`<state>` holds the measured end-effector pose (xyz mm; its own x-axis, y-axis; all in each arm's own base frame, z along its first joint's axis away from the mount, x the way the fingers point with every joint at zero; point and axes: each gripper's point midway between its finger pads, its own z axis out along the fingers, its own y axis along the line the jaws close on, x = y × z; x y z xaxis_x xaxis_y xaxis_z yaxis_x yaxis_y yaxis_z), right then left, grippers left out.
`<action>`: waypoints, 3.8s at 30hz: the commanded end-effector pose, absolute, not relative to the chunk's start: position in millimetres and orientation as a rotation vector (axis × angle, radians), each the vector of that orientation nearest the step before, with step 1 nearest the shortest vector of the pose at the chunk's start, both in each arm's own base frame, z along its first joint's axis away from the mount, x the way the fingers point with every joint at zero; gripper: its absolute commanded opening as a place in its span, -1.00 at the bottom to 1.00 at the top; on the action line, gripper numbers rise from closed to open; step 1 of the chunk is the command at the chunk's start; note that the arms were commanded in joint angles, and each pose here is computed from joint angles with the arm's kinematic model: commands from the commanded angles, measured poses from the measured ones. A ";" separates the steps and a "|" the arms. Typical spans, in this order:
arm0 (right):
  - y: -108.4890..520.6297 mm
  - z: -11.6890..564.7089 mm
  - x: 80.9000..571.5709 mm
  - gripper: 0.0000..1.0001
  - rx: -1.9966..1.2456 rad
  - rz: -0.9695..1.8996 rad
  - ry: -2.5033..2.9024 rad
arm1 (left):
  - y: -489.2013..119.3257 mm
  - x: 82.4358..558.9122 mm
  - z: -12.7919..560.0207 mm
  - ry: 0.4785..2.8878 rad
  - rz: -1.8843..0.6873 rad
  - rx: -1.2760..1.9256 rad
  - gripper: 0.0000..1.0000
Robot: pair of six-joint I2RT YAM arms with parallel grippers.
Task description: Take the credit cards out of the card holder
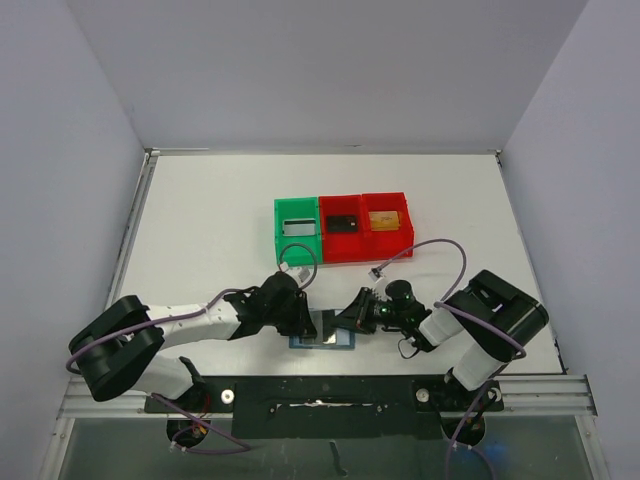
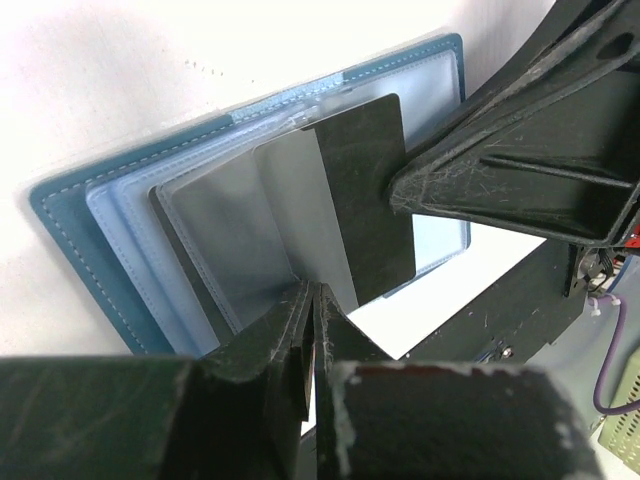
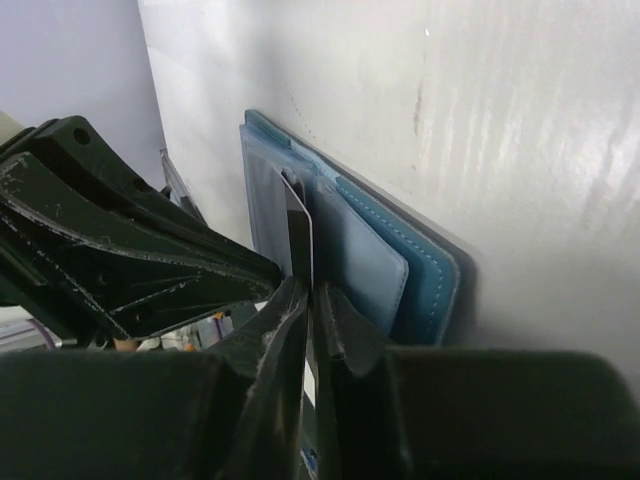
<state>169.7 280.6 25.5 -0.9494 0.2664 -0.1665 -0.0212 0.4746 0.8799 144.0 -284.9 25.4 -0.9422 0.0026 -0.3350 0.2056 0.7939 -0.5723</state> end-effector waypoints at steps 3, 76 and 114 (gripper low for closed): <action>284.6 52.2 167.8 -1.00 0.182 1.629 2.285 | -276.1 140.7 17.4 2.679 -0.850 0.151 -0.95; 210.4 219.7 211.3 -1.00 -0.872 0.320 1.356 | -200.4 228.6 153.6 2.337 -0.720 -0.020 0.36; 192.4 216.8 368.7 -1.00 -1.298 0.083 1.585 | -80.0 277.9 170.3 2.123 -0.429 -0.214 0.45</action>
